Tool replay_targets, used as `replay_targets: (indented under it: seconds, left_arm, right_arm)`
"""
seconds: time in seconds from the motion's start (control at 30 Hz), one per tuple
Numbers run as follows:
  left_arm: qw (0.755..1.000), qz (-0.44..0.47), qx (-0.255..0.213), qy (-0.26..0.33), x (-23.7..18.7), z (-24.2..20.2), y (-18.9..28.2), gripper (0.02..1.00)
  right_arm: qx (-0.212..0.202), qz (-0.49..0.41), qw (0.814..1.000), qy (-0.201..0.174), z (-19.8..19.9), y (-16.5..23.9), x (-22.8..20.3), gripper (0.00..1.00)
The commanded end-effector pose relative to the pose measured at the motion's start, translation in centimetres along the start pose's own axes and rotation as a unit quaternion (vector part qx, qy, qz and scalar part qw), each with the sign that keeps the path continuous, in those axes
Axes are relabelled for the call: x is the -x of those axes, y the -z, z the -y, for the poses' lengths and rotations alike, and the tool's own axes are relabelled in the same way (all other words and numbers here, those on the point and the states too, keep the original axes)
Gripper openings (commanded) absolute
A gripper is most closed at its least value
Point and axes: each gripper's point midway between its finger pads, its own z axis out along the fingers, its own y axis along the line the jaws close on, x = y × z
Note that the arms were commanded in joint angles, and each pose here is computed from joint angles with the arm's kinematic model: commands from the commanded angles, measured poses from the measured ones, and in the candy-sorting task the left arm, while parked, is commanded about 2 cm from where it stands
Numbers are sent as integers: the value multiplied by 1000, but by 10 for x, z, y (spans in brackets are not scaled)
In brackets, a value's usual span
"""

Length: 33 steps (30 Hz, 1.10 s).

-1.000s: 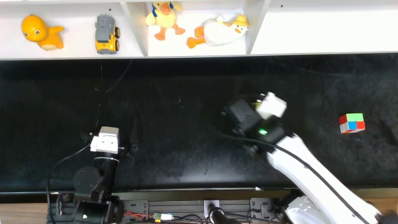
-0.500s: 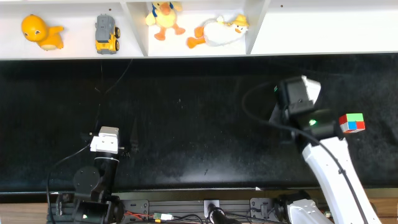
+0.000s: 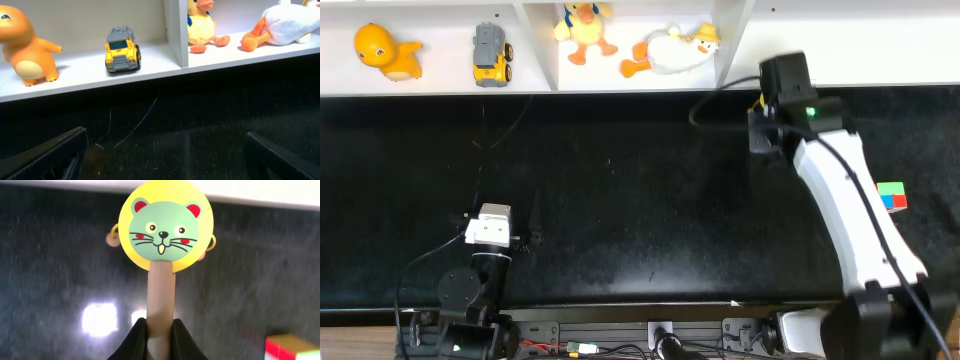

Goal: Store Toys

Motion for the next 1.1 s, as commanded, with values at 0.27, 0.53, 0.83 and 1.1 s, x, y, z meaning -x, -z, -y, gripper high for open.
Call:
replay_targets:
  seconds: [0.27, 0.53, 0.83, 1.1]
  left_arm:
    - [1000, 3, 1, -9, 1, 0, 1, 998]
    - [1000, 3, 1, -9, 1, 0, 1, 996]
    - [1000, 3, 1, -9, 1, 0, 1, 998]
    - [1000, 3, 1, -9, 1, 0, 1, 998]
  right_arm:
    - [1, 52, 999, 0, 16, -21, 61, 128]
    - [42, 85, 995, -23, 14, -47, 86, 134]
    - [87, 129, 988, -26, -4, -69, 115, 152]
    - [91, 132, 987, -28, -6, -82, 119, 130]
